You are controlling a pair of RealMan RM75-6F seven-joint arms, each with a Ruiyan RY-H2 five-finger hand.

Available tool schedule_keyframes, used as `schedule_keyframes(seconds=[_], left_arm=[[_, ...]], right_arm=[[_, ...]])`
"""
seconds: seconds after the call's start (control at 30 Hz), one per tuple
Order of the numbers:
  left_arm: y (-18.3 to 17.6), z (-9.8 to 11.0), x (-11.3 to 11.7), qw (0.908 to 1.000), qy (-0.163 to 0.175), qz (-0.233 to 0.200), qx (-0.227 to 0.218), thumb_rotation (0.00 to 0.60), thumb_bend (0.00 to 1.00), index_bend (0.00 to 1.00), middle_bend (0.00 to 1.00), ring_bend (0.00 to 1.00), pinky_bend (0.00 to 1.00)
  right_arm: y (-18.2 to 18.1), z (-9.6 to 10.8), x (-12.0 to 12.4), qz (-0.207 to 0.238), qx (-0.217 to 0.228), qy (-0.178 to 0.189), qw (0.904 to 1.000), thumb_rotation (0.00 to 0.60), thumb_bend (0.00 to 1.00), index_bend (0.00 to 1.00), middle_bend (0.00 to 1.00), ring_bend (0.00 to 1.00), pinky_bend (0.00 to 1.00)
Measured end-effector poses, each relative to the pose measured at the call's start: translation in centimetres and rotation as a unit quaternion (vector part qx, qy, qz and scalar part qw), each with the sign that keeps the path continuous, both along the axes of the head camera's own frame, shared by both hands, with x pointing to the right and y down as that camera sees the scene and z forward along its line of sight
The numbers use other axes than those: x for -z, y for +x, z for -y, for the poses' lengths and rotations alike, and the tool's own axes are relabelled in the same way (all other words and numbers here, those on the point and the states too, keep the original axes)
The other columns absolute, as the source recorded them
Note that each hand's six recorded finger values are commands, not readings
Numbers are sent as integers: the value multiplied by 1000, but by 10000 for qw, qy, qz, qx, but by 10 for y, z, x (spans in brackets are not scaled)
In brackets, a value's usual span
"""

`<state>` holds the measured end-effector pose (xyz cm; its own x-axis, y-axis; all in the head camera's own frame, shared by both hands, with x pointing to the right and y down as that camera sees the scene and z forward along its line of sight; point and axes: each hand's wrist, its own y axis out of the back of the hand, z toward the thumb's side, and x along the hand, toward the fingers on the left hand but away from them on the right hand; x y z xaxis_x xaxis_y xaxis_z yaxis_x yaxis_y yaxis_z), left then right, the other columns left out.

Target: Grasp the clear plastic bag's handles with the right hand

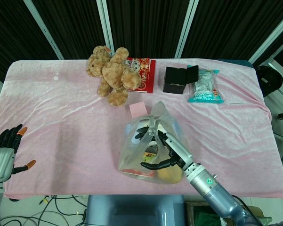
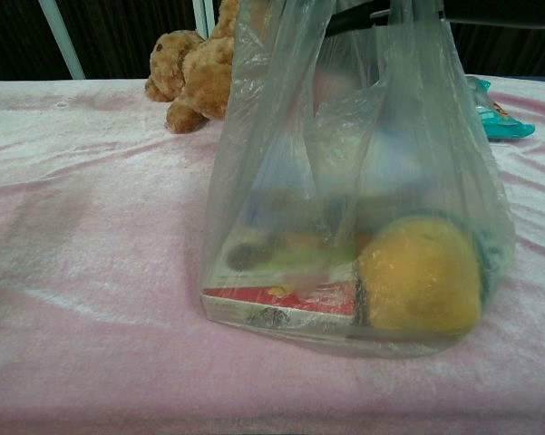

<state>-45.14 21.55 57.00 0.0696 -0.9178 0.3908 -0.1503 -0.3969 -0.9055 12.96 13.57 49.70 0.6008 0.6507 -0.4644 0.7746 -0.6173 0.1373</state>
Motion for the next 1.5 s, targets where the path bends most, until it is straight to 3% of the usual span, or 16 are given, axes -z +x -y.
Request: schedule_keyframes(seconds=[0.4, 0.5, 0.57, 0.67, 0.73, 0.8, 0.9, 1.2, 1.5], left_arm=[[0, 1, 0, 10000, -12, -9, 14, 600, 0, 0, 0, 0, 0], [-1, 1, 0, 10000, -12, -19, 32, 600, 0, 0, 0, 0, 0], [0, 1, 0, 10000, -12, -17, 26, 600, 0, 0, 0, 0, 0], [0, 0, 0, 10000, -23, -9, 15, 600, 0, 0, 0, 0, 0], [0, 0, 0, 10000, -25, -12, 22, 600, 0, 0, 0, 0, 0], [0, 0, 0, 10000, -25, -8, 31, 600, 0, 0, 0, 0, 0], [0, 0, 0, 10000, -31, -7, 40, 600, 0, 0, 0, 0, 0], [0, 0, -1, 10000, -20, 13, 23, 600, 0, 0, 0, 0, 0], [0, 0, -1, 10000, -16, 47, 6, 600, 0, 0, 0, 0, 0]], right_arm=[[-19, 24, 17, 582, -155, -781, 9951, 600, 126, 323, 340, 325, 284], [-22, 32, 28, 757, -175, -939, 9925, 600, 126, 393, 419, 406, 372], [-22, 38, 35, 834, -238, -1017, 9910, 600, 153, 502, 535, 539, 530], [-17, 47, 41, 884, -428, -1230, 9875, 600, 325, 702, 730, 769, 782], [-13, 51, 44, 844, -535, -1294, 9866, 600, 533, 846, 863, 901, 923], [-8, 54, 44, 807, -664, -1362, 9852, 600, 678, 932, 940, 976, 989], [0, 54, 37, 694, -865, -1478, 9828, 600, 750, 975, 969, 1000, 1000], [3, 65, 38, 567, -1174, -1508, 9799, 600, 762, 976, 971, 1000, 1000], [-9, 100, 87, 581, -1265, -865, 9865, 600, 761, 976, 971, 1000, 1000]])
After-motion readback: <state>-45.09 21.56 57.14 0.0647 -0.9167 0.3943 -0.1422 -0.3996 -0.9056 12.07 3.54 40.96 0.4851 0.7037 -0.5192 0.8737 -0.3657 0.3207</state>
